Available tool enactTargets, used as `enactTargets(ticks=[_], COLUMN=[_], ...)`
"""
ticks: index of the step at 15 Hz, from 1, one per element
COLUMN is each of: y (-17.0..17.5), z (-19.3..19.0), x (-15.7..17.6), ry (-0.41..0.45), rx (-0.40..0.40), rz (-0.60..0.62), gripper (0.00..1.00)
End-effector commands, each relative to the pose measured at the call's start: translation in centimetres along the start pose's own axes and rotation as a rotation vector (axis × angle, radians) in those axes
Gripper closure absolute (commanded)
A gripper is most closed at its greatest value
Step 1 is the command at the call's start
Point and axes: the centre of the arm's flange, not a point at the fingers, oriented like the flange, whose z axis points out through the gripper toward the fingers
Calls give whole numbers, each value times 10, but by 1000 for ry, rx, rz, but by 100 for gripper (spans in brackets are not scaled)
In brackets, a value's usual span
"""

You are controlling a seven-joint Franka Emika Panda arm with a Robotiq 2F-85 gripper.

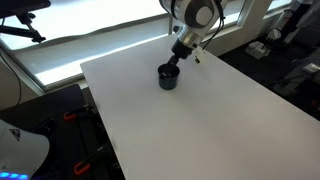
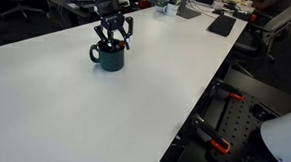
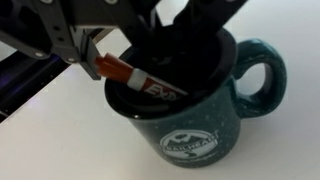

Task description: Remove the marker from the mug cup

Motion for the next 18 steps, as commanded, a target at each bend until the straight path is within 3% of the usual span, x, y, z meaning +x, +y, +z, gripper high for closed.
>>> enactTargets(ticks=[1,3,4,5,6,8,14,15,18], y=[-1,-2,-4,-4,-5,-6,-11,-12,-15], z=[-1,-2,-4,-6,-8,-12,-32,-37,-49], x=[0,0,-1,-1,0,0,0,1,0], ry=[1,-1,-3,-5,-10,-17,-51,-60,-81], rx=[0,-3,-7,-10,-13,-21,-54,-61,-77], rz=[1,3,5,5,10,7,12,11,15], gripper=[83,98,100,94,60,52,5,0,0])
